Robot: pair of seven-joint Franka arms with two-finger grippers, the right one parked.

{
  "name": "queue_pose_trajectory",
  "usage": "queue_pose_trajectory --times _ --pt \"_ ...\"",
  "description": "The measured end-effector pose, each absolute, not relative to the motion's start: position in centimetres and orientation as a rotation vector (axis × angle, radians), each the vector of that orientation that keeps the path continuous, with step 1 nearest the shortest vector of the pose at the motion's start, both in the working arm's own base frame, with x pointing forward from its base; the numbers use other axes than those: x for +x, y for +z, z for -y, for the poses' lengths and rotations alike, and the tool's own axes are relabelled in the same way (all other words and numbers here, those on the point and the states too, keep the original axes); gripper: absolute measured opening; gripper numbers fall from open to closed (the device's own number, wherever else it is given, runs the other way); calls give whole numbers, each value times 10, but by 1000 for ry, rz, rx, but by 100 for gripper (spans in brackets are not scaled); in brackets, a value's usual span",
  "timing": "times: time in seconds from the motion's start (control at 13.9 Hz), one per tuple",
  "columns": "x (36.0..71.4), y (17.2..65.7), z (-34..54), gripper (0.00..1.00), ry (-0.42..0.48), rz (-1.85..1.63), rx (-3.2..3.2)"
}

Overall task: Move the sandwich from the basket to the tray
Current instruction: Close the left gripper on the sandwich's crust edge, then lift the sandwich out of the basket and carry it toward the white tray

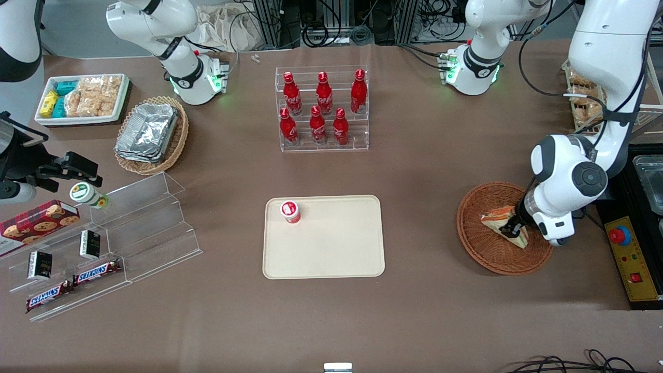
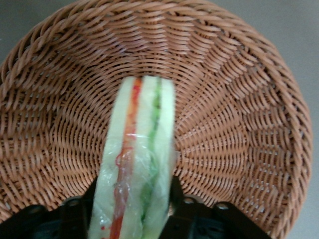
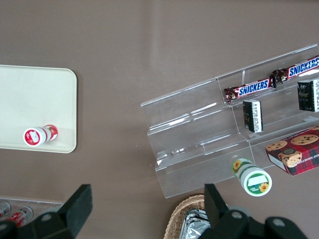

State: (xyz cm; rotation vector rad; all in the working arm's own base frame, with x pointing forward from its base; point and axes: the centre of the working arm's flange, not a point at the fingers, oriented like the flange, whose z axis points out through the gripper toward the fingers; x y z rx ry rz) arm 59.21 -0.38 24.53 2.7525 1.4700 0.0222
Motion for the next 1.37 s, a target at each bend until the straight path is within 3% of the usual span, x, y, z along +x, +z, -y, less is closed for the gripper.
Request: queue_pose_trajectory --times 0.07,0.22,0.43,0.72,0.94,1.15,1.37 --pt "595 249 5 42 35 -1486 2738" --pt "603 264 8 33 59 -1499 2724" --pt "618 320 7 19 3 -1539 2759" --pt "636 435 22 19 -84 -1439 2876" --pt "631 503 49 19 -167 -1076 3036" --pt "618 537 121 19 -172 -626 3119" --pt "596 536 210 19 -163 -343 3150"
